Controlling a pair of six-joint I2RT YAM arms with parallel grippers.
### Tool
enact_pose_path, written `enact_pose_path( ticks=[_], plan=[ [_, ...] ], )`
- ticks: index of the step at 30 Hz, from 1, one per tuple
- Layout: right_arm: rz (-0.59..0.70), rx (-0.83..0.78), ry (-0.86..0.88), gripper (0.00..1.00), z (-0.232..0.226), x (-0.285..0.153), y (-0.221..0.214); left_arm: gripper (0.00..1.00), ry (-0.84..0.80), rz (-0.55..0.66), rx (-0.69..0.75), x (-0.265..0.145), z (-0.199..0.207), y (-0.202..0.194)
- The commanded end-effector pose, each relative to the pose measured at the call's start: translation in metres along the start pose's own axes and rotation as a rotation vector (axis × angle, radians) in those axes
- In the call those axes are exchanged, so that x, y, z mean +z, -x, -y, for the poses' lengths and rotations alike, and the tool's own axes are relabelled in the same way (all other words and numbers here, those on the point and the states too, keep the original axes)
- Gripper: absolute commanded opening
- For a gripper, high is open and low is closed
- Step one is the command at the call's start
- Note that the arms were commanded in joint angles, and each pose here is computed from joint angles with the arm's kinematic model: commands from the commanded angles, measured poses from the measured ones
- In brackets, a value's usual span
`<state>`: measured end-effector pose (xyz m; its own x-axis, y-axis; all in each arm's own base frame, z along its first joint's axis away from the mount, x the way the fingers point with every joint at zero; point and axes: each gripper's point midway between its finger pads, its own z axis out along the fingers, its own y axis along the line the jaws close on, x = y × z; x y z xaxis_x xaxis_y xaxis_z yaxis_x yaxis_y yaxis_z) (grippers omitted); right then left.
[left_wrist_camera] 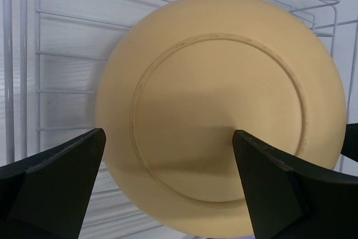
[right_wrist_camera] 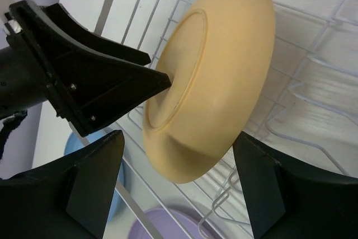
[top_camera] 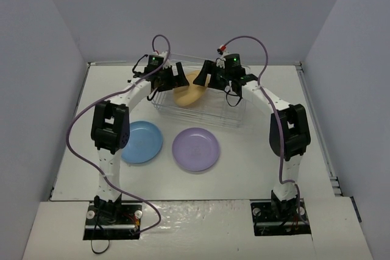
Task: Load the plates into the dish rack
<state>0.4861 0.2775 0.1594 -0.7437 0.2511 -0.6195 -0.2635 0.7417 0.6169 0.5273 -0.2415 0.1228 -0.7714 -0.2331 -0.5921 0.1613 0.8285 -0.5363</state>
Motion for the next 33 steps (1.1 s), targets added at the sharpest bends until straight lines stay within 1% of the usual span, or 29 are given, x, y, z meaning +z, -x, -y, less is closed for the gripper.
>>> enact_pose_path(
  ticks=[1, 5, 8, 10, 15, 18, 20, 22, 23, 24, 25, 28, 30, 33],
  plan=[
    [0.125, -0.293, 0.098, 0.76, -0.066, -0.027, 0.048, 0.97, -0.076, 0.091, 0.045, -0.040, 0.020, 0.043],
    [0.117, -0.349, 0.153, 0.78, -0.076, -0.022, 0.051, 0.97, -0.078, 0.085, 0.064, -0.042, 0.013, 0.050],
    [0.111, -0.330, 0.215, 0.79, -0.084, -0.016, 0.048, 0.97, -0.077, 0.076, 0.098, -0.045, 0.015, 0.053],
    [0.110, -0.283, 0.243, 0.74, -0.088, -0.008, 0.048, 0.97, -0.078, 0.078, 0.106, -0.049, 0.018, 0.055],
    [0.153, -0.172, 0.269, 0.54, -0.092, 0.002, 0.054, 0.97, -0.041, 0.114, 0.127, -0.063, 0.017, 0.061],
    [0.174, -0.113, 0.258, 0.50, -0.091, 0.005, 0.057, 0.97, -0.002, 0.124, 0.133, -0.069, 0.011, 0.062],
    [0.200, -0.072, 0.226, 0.42, -0.087, 0.006, 0.062, 0.97, 0.012, 0.131, 0.140, -0.072, 0.009, 0.063],
    [0.214, -0.039, 0.205, 0.28, -0.084, 0.007, 0.064, 0.97, 0.016, 0.138, 0.147, -0.075, 0.010, 0.065],
    [0.222, -0.023, 0.195, 0.14, -0.082, 0.008, 0.065, 0.97, 0.016, 0.143, 0.155, -0.078, 0.011, 0.066],
    [0.228, -0.011, 0.187, 0.05, -0.081, 0.008, 0.067, 0.97, 0.017, 0.146, 0.166, -0.081, 0.012, 0.068],
    [0.234, -0.004, 0.182, 0.00, -0.080, 0.008, 0.068, 0.97, 0.017, 0.149, 0.178, -0.084, 0.013, 0.069],
    [0.251, 0.028, 0.154, 0.00, -0.077, 0.006, 0.070, 0.97, 0.041, 0.170, 0.235, -0.099, 0.016, 0.078],
    [0.270, 0.052, 0.142, 0.00, -0.076, 0.004, 0.075, 0.97, 0.037, 0.205, 0.282, -0.117, 0.024, 0.088],
    [0.297, 0.083, 0.161, 0.00, -0.081, 0.001, 0.080, 0.97, 0.011, 0.242, 0.385, -0.139, 0.039, 0.093]
  ],
)
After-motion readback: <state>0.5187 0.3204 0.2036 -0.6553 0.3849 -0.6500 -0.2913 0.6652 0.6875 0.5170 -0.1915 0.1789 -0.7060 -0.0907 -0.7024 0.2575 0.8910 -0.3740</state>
